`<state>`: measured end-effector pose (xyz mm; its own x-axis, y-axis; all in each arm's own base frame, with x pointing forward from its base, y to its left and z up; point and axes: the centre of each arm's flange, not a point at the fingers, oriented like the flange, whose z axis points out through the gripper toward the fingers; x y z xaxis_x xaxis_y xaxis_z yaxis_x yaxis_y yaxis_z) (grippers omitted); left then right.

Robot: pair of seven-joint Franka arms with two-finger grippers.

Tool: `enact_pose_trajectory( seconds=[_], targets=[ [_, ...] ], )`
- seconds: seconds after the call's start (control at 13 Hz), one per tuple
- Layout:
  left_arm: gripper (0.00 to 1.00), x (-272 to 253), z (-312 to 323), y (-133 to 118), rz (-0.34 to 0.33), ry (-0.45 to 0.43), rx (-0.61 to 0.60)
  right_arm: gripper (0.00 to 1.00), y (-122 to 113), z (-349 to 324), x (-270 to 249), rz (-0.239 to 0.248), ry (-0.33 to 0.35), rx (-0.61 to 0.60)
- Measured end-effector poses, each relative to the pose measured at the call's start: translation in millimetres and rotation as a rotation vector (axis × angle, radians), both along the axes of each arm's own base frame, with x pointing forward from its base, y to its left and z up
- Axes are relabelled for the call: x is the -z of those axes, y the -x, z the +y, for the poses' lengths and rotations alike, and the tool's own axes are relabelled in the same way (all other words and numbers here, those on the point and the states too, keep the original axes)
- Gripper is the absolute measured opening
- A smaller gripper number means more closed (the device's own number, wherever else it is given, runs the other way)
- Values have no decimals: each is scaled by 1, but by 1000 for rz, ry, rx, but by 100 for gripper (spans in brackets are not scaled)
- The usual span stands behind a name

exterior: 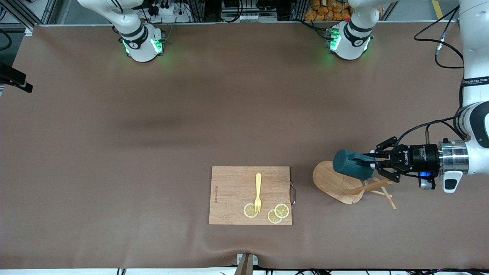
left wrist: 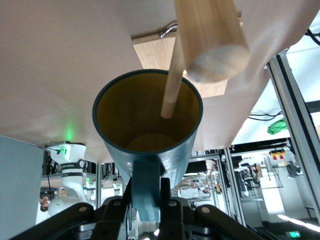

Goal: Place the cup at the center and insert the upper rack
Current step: 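Hang the cup handle onto a mug tree peg with the left gripper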

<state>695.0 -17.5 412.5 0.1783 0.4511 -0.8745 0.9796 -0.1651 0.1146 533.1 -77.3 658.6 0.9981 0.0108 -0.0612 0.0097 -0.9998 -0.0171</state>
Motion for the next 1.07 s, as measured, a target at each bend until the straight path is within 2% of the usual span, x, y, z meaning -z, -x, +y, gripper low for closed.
enact_pose_trajectory(
  seconds=[0.38, 1.07],
  targets=[
    [21, 25, 33, -6, 13, 92, -70, 100, 5, 2, -9, -18, 1, -5],
    [21, 51, 39, -8, -2, 115, -58, 100, 5, 7, -7, -9, 0, -14]
  ],
)
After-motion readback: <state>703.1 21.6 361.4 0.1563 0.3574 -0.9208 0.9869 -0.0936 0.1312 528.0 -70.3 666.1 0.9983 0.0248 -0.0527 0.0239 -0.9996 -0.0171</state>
